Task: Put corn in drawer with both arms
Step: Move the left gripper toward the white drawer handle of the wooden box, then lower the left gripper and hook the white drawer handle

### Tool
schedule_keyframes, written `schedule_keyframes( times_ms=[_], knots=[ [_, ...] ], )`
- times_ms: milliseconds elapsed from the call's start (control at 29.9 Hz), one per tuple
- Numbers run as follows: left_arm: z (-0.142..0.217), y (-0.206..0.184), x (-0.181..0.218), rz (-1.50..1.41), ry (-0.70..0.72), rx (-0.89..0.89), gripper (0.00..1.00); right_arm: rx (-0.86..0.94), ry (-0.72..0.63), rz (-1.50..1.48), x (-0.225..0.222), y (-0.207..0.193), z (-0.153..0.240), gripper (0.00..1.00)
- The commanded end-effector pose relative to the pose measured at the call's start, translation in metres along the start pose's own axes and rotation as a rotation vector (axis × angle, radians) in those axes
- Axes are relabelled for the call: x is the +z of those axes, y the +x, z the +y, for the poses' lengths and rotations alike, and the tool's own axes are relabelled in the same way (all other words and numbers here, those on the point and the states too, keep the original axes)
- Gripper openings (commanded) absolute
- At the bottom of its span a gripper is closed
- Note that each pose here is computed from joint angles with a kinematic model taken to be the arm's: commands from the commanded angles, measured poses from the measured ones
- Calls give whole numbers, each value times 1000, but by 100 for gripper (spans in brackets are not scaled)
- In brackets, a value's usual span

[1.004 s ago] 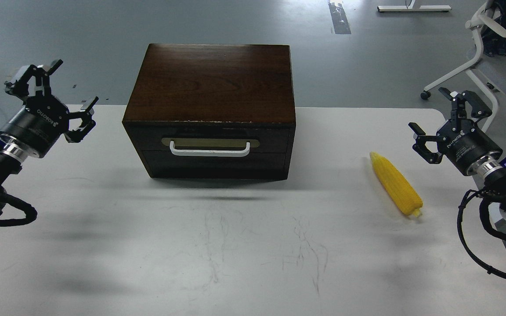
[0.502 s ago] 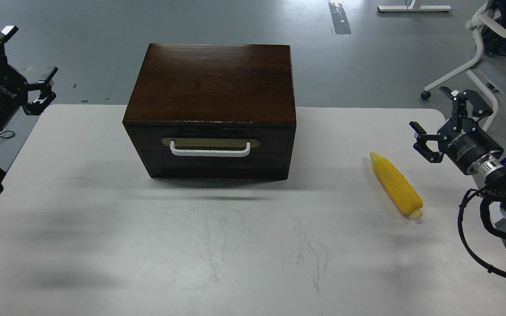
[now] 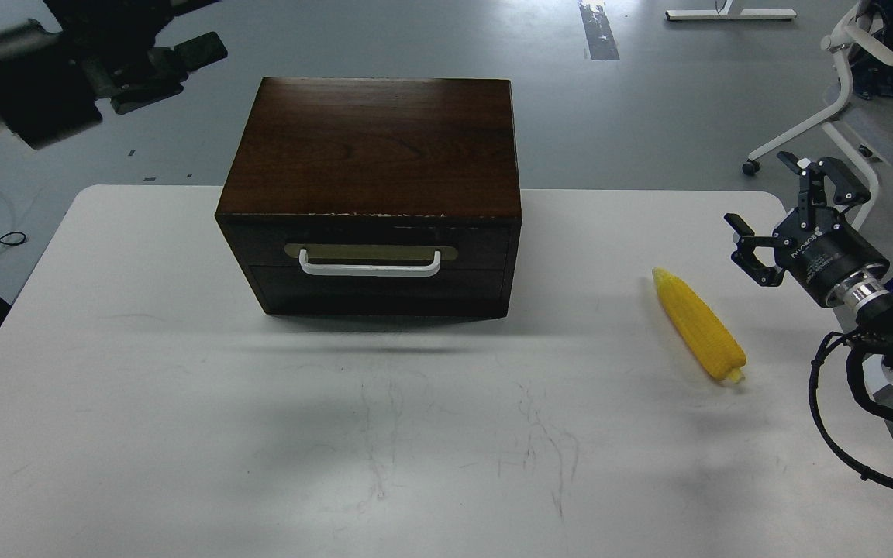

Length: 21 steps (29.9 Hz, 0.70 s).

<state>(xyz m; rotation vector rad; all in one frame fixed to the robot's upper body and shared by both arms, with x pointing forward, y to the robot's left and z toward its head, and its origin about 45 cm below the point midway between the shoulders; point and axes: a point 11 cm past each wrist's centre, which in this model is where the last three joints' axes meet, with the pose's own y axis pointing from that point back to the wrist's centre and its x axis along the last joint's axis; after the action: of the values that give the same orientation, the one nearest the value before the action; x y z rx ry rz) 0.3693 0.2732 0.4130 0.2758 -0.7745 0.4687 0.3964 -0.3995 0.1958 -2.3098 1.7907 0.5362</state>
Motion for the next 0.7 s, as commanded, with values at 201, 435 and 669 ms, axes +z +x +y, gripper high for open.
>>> schedule_keyframes(
  times_ms=[201,435,669],
  knots=[
    [-57,-37,22,-526,46,-311,98,7,1,5,-1,2,1,100],
    [-75,-73,-1,-750,137,-591,98,9,3,7,-2,3,1,100],
    [-83,-77,-19,-941,207,-692,98,13,-4,7,1,4,2,100]
  ],
)
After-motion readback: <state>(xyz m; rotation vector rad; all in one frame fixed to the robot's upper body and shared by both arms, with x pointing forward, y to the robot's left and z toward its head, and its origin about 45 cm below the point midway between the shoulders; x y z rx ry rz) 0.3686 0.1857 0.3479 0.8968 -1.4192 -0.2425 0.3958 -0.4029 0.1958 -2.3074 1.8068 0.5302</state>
